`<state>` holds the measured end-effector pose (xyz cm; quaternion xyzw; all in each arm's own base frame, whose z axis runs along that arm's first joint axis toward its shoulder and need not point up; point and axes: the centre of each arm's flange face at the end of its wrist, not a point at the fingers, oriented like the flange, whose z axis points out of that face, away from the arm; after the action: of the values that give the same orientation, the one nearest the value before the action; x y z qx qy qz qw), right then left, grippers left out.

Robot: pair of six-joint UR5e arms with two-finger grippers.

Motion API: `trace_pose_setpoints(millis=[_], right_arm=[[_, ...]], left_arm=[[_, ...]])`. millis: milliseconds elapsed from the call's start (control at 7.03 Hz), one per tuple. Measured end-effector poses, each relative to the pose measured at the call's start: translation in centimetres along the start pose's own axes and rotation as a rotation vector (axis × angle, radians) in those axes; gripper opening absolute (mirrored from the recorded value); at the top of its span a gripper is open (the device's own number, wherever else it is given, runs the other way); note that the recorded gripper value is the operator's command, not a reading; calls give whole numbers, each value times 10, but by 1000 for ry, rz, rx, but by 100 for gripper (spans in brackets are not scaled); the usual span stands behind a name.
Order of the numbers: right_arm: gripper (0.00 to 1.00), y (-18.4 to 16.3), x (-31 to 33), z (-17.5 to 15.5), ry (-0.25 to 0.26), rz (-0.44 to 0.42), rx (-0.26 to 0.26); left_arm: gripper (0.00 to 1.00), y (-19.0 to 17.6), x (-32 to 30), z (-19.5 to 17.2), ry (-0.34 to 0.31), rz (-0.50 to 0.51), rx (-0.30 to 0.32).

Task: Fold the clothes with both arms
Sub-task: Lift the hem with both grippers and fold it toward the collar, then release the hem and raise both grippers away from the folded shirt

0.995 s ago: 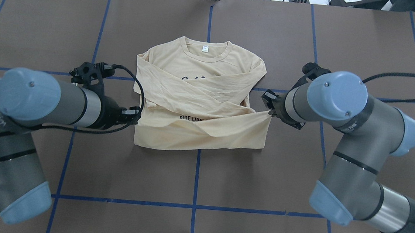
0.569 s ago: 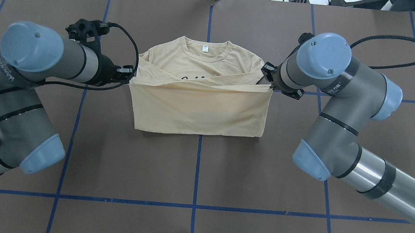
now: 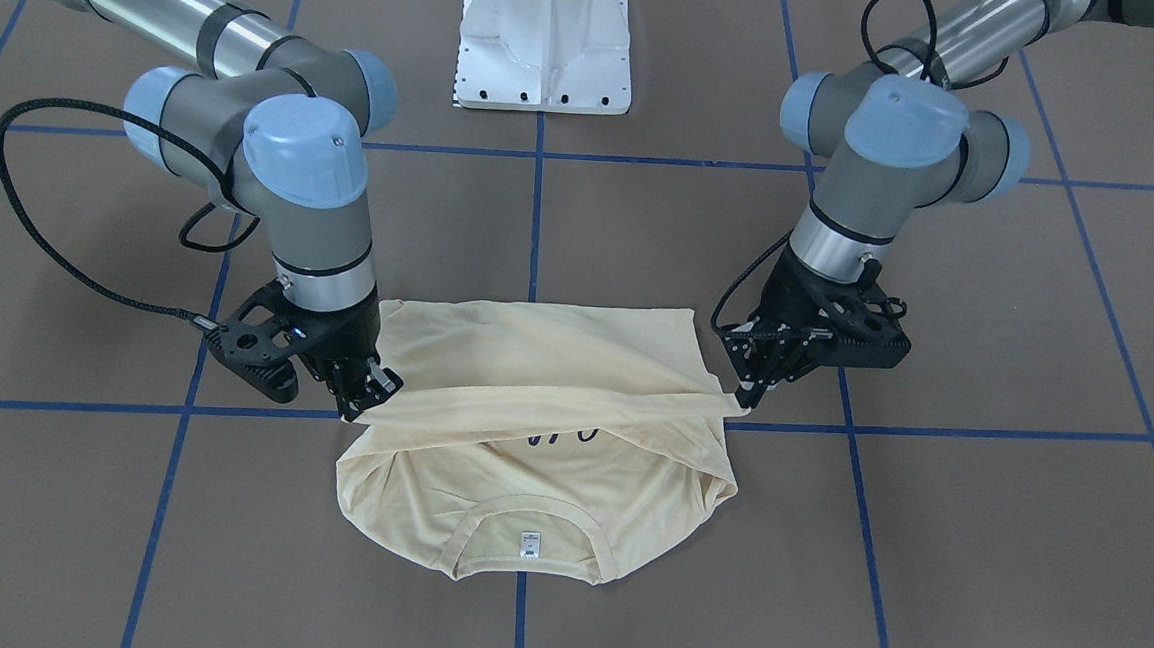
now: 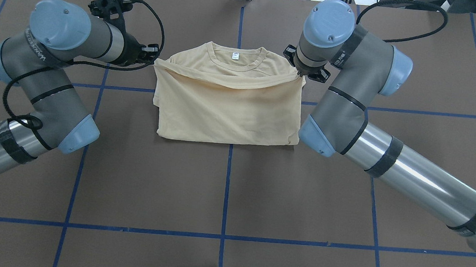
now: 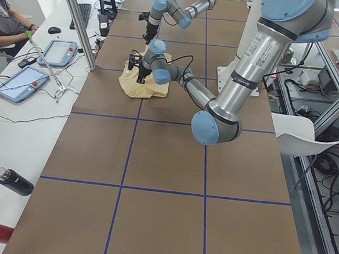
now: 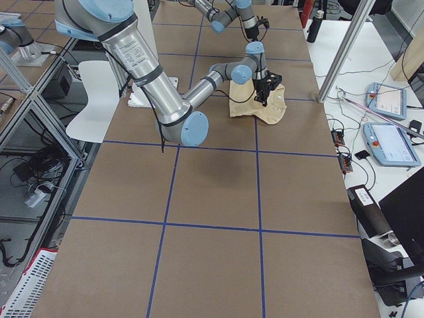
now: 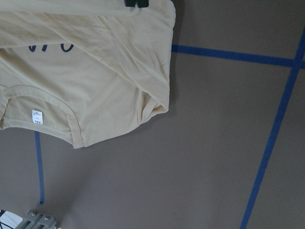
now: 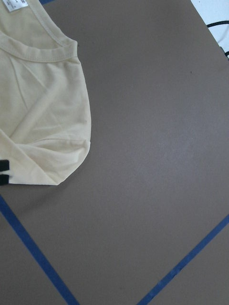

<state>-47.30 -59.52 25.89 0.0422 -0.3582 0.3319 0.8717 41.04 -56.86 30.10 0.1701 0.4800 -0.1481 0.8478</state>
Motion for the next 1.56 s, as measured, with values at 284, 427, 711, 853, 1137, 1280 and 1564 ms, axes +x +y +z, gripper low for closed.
trace_pose_setpoints(millis=[284,427,711,853,1137,1280,1564], right_arm=[[0,-12,-10,36,13,-31,8],[0,-17,-16,42,19,-38,12],[66,-22,-30,53,32,-39,14],[96,-24,-32,58,26,-39,16],[97,-32,-38,57,-8,-27,23],[97,-45,-41,49,-28,-2,28],[97,-54,-31,20,-99,108,13]], left_arm=[[0,-14,-14,38,6,-2,17],[11,-21,-18,46,7,-5,25],[23,-28,-20,56,-1,-9,41],[27,-32,-21,62,-7,-9,58],[35,-37,-26,69,-7,-11,75],[35,-47,-30,65,0,-4,86],[35,-76,-41,45,27,14,72]])
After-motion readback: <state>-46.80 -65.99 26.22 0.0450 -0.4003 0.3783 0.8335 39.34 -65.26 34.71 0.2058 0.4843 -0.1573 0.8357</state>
